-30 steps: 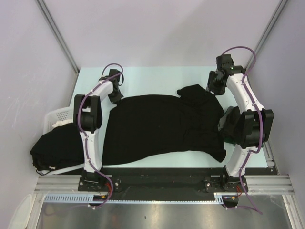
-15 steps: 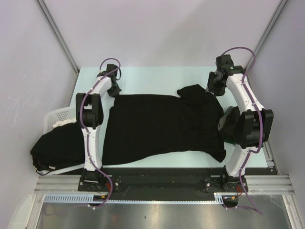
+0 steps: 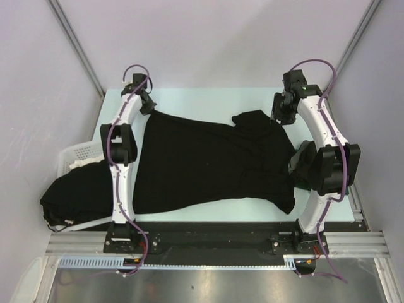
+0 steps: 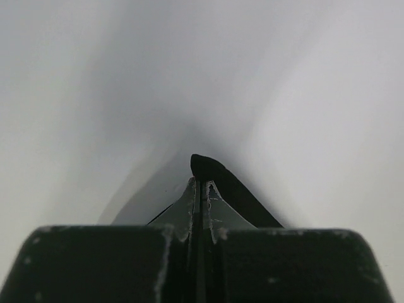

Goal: Fold and stack the t-shirts
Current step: Flatten out the tshirt

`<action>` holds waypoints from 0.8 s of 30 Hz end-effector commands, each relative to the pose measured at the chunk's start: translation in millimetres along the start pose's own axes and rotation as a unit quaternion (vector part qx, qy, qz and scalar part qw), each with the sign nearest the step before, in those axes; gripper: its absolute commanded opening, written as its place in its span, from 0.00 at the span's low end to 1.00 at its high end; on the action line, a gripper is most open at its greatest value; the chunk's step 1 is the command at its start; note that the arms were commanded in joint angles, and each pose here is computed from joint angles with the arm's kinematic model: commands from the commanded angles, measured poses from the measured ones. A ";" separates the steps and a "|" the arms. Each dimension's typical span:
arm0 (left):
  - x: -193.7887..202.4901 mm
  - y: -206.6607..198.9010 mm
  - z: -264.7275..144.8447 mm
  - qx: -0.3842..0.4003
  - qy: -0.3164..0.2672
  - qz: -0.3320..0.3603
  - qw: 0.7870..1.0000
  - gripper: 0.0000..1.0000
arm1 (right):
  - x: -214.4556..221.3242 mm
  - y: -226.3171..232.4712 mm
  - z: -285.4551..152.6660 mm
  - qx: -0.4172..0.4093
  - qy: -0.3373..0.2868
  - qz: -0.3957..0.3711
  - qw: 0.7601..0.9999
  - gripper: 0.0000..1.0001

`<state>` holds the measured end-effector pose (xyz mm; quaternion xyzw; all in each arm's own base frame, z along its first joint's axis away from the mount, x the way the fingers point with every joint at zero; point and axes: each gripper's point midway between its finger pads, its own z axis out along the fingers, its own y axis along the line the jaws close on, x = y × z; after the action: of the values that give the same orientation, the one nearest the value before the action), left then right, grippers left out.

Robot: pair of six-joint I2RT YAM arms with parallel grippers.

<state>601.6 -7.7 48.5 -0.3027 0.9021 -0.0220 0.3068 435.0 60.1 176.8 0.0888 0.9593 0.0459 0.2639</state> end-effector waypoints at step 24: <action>-49.0 -0.1 -9.1 0.105 -0.009 -0.080 0.991 0.16 | -104.3 85.7 137.8 -0.057 -0.113 -0.066 0.990 0.49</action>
<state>622.4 32.5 45.4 -0.3678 0.8702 -0.1039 0.3110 570.3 116.9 118.4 0.0344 0.9394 0.0587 0.3359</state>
